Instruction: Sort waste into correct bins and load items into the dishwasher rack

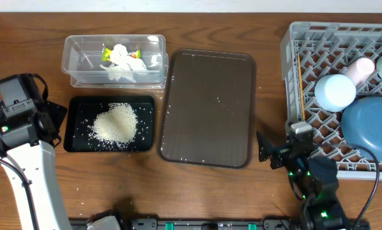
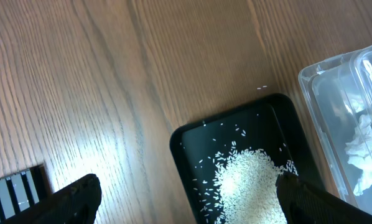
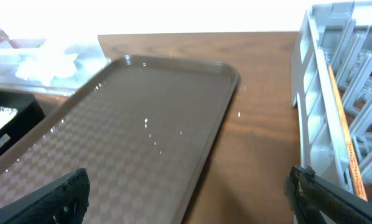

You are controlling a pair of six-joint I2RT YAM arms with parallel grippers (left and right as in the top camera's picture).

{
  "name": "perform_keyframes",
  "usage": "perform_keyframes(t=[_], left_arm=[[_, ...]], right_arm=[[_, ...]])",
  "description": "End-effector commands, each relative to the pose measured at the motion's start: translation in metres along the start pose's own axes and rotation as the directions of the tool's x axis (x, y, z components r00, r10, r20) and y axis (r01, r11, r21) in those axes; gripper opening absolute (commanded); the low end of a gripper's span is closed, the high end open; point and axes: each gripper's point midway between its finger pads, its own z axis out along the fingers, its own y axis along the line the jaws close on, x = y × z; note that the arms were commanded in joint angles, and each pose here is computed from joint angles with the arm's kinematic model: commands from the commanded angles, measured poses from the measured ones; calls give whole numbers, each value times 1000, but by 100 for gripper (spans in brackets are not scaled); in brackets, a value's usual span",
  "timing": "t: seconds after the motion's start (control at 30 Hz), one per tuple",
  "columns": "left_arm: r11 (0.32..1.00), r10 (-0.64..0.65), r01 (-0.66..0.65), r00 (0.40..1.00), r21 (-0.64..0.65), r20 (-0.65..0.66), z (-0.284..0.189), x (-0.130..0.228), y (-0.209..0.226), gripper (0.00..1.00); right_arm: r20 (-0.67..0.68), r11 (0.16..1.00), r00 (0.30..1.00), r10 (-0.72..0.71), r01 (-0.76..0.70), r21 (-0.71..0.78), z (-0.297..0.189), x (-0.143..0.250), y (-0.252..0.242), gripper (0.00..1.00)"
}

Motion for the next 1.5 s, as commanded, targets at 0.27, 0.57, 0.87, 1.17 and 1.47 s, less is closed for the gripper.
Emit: perform_keyframes(t=[0.27,0.57,0.87,1.17,1.47], left_arm=[[1000,-3,3,1000,-10,0,1,-1,2,92],[1000,-3,3,1000,-10,0,1,-1,2,92],[1000,-3,3,1000,-10,0,1,-1,2,92],[1000,-3,3,1000,-10,0,1,-1,2,92],[1000,-3,3,1000,-10,0,1,-1,2,92]], right_arm=[[175,988,983,-55,28,153,-18,-12,-33,99],[109,963,993,-56,25,270,-30,6,-59,99],[112,960,992,-54,21,278,-30,6,-60,99],[229,962,969,-87,23,271,-41,-20,-55,99],[229,943,970,-82,2,332,-46,-20,-71,99]])
